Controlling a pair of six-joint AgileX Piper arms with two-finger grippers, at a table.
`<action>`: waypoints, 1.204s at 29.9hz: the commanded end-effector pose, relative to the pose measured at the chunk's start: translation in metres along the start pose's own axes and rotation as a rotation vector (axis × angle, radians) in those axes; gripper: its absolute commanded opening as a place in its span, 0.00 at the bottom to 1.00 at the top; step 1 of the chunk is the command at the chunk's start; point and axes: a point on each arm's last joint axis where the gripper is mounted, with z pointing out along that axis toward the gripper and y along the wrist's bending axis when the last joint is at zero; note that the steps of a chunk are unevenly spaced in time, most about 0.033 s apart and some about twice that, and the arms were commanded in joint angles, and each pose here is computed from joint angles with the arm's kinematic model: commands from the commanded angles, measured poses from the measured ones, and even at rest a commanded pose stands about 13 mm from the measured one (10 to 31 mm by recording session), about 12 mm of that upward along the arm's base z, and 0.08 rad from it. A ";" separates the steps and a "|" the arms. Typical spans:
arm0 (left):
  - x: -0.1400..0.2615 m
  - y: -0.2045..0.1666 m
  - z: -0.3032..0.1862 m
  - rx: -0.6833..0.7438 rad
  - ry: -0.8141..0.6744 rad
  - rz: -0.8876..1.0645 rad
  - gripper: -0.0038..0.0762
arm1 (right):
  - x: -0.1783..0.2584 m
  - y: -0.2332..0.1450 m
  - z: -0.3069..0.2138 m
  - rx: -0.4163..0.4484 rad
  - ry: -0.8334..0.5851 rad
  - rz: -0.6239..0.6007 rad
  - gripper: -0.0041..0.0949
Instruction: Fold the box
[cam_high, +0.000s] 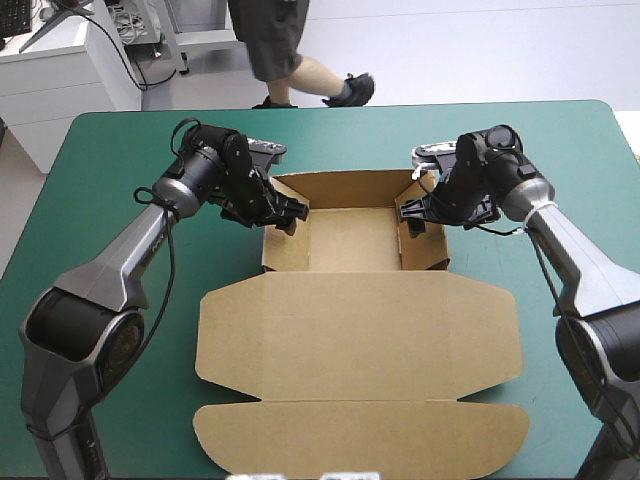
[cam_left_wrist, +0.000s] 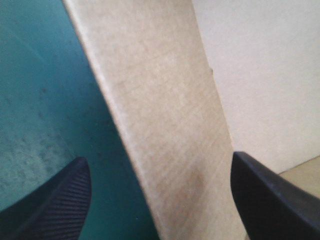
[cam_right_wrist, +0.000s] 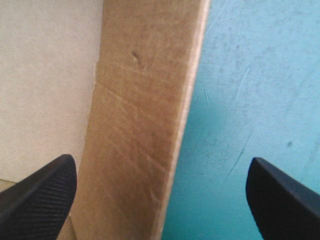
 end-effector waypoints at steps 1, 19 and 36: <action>0.007 -0.010 -0.072 0.028 -0.125 0.014 0.74 | 0.000 0.000 -0.061 0.000 -0.188 -0.033 0.90; 0.104 -0.009 -0.269 -0.179 -0.627 0.159 0.04 | 0.056 -0.009 -0.206 0.130 -0.612 -0.100 0.58; 0.157 -0.001 -0.229 -0.197 -0.485 0.238 0.04 | 0.100 -0.017 -0.223 0.207 -0.612 -0.117 0.02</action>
